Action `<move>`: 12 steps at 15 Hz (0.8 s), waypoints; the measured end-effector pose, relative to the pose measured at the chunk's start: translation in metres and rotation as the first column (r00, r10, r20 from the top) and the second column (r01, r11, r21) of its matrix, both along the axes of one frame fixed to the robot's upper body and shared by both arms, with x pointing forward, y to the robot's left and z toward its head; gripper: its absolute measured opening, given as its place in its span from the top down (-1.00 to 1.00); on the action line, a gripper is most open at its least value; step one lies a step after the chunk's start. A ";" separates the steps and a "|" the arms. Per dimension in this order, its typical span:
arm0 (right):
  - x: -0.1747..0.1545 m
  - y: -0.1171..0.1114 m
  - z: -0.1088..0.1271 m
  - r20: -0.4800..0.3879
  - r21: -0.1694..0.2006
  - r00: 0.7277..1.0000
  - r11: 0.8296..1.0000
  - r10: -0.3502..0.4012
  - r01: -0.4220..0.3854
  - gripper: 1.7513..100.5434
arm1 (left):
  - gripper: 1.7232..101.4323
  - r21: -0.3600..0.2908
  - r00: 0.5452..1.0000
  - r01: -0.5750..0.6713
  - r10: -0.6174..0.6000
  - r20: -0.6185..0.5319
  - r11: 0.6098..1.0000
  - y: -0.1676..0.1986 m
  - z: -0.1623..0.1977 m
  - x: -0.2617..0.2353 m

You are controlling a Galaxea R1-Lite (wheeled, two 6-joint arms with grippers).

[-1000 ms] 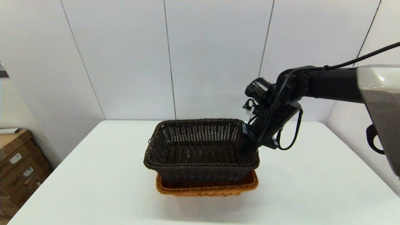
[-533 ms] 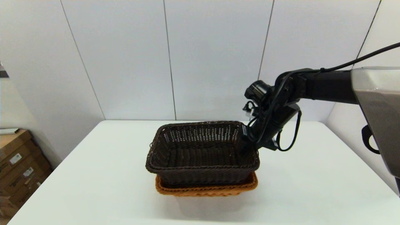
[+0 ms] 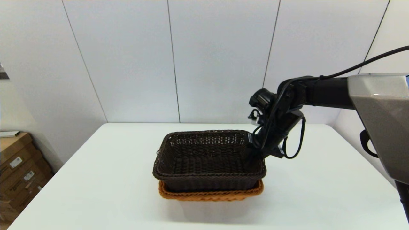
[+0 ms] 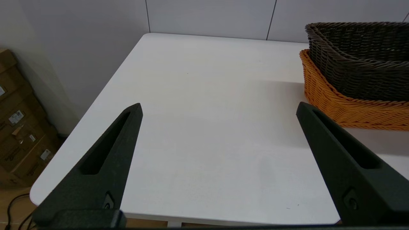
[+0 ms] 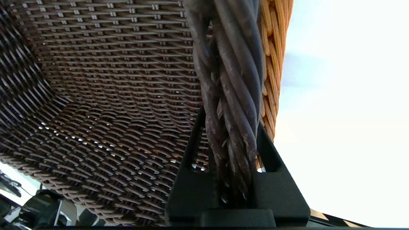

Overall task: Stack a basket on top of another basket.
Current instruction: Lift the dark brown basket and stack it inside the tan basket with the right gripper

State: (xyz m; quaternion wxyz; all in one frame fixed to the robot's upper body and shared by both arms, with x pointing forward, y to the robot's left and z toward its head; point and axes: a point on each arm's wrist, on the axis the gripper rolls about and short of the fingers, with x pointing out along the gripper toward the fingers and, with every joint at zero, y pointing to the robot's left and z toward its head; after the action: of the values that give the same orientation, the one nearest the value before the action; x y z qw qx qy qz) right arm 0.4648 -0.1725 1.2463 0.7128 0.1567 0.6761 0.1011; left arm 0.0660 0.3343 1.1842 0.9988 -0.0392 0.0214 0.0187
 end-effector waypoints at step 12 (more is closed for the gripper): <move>-0.013 -0.040 0.074 0.217 0.090 0.973 0.994 -0.078 0.059 -0.63 | -0.93 0.000 1.000 -0.001 0.001 0.000 1.000 0.000 0.000 0.000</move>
State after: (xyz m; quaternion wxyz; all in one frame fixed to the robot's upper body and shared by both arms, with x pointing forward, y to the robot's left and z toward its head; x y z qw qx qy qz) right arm 0.4516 -0.2127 1.3205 0.7793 0.1971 0.5824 0.1211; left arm 0.0660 0.3343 1.1842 0.9988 -0.0393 0.0213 0.0190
